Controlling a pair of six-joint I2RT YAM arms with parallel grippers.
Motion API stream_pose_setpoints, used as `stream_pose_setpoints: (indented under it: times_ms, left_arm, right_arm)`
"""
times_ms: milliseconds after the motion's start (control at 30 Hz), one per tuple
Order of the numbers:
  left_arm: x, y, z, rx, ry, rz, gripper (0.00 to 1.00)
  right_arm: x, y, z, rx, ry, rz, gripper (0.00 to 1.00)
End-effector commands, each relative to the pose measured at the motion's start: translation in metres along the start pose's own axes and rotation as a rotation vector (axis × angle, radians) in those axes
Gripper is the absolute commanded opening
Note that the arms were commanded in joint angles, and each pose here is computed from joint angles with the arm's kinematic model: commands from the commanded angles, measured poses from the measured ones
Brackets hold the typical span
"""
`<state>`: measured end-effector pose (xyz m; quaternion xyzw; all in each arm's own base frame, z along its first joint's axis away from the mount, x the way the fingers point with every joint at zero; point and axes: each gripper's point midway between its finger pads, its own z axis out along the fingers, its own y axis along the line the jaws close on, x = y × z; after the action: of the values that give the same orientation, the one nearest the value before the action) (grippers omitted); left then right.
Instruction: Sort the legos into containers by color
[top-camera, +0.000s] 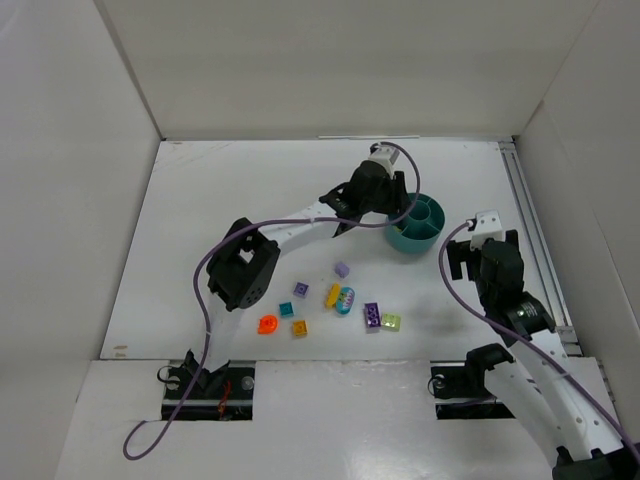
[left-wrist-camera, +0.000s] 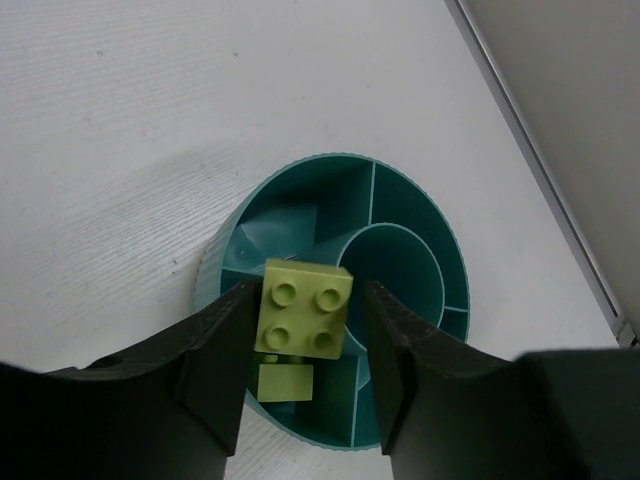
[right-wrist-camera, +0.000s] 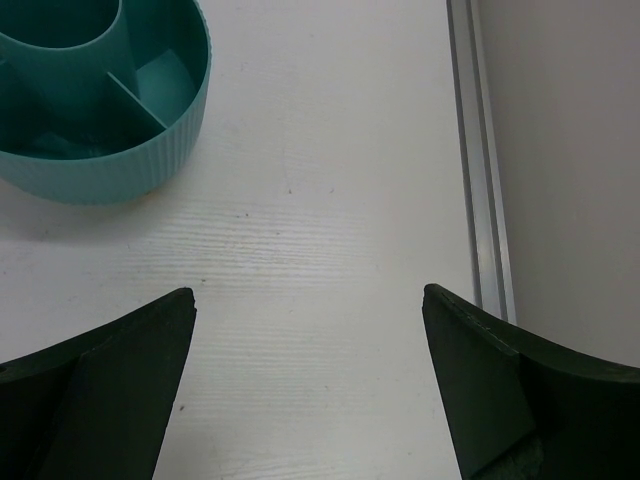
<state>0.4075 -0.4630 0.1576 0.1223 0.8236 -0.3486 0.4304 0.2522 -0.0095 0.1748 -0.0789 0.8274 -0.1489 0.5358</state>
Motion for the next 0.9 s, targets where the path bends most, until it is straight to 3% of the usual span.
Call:
stream_pose_setpoints:
  times_ms: [0,233,400,467,533,767,867]
  left_arm:
    - [-0.026,-0.021,-0.014,0.063,-0.059,0.021,0.45]
    - [-0.033,-0.029,-0.035,0.092,-0.070,0.032,0.55]
    - [-0.042,-0.035,-0.062,0.109,-0.101,0.033,0.69]
    - [-0.045,-0.037,-0.080,0.114,-0.111,0.043,0.80]
    - [-0.047,-0.030,-0.094,0.080,-0.129,0.049,1.00]
    - [-0.022,0.018,-0.176,-0.088,-0.174,0.039,1.00]
    - [0.002,0.039,-0.207,-0.142,-0.166,0.015,1.00]
  right_arm:
    - [-0.010,-0.005,-0.001,0.023,-0.038,0.037,1.00]
    - [-0.019,-0.006,-0.008,0.004,-0.066,0.047,1.00]
    - [-0.029,0.008,-0.015,-0.106,-0.118,-0.019,1.00]
    - [-0.034,0.030,-0.018,-0.235,-0.154,-0.063,1.00]
    - [-0.037,0.047,-0.020,-0.339,-0.179,-0.113,1.00]
    - [-0.023,0.132,-0.052,-0.750,-0.206,-0.275,1.00]
    - [-0.002,0.160,-0.063,-0.813,-0.102,-0.322,1.00]
